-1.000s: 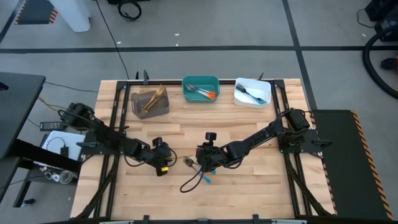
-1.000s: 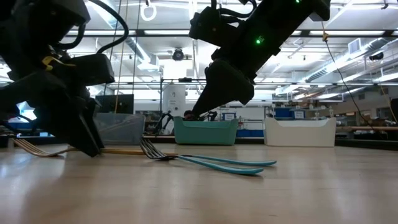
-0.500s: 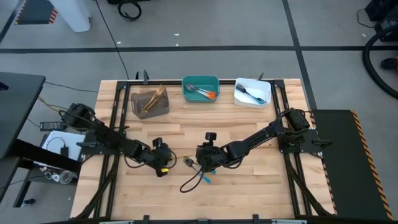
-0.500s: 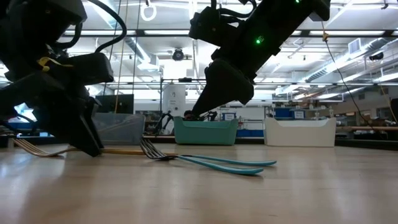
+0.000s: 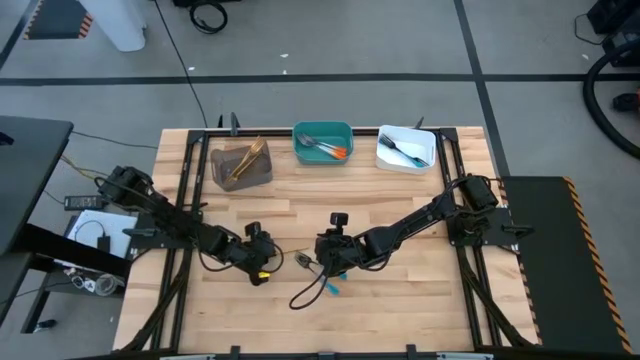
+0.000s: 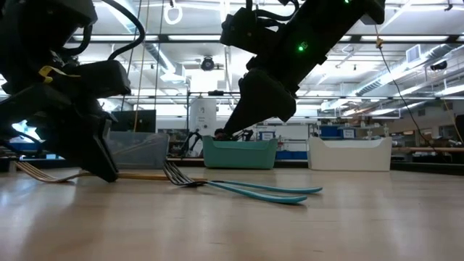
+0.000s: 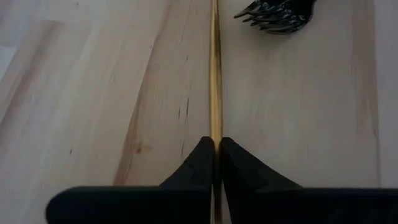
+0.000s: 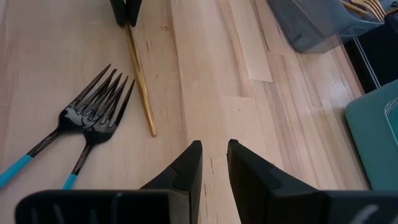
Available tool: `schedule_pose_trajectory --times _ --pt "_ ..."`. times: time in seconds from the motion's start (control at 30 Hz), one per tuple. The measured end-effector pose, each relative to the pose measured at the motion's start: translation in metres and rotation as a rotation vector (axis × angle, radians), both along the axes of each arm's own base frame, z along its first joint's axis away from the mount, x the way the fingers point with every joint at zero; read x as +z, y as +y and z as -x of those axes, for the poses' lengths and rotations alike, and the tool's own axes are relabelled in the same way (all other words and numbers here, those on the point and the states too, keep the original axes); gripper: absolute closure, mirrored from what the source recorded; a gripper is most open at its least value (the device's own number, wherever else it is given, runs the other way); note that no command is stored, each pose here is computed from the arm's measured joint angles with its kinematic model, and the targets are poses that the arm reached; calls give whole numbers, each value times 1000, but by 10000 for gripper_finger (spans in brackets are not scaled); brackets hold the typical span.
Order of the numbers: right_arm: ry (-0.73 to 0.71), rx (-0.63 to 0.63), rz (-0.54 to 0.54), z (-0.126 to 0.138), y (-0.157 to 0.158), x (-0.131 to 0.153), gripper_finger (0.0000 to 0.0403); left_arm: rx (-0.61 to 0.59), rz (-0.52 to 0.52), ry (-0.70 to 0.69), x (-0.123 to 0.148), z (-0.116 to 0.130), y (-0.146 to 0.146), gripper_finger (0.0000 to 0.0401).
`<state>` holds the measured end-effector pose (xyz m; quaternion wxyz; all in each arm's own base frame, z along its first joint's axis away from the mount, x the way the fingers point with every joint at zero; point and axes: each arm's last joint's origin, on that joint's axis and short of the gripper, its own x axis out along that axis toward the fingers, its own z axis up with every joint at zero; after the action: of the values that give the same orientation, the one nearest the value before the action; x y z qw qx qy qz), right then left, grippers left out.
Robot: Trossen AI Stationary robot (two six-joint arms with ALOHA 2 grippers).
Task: Sort silverware by color (type)
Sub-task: Put the gold fork into the black bin
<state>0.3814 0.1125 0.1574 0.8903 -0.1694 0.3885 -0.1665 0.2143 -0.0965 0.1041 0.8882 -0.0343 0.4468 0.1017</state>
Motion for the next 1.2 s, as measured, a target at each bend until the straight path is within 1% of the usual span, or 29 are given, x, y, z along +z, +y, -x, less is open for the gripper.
schedule_pose_trajectory --times 0.33,0.5,0.7,0.93,1.2 --pt "-1 -2 -2 0 0 0 320 5 19 -5 11 6 4 377" --pt "-1 -1 -2 0 0 0 320 48 6 22 16 10 11 377" --pt "0 1 -5 0 0 0 320 80 -1 -1 26 12 19 377" --pt "0 1 -5 0 0 0 320 116 -34 -27 41 19 28 377" --pt "3 1 -5 0 0 0 320 154 -105 -66 52 27 34 377"
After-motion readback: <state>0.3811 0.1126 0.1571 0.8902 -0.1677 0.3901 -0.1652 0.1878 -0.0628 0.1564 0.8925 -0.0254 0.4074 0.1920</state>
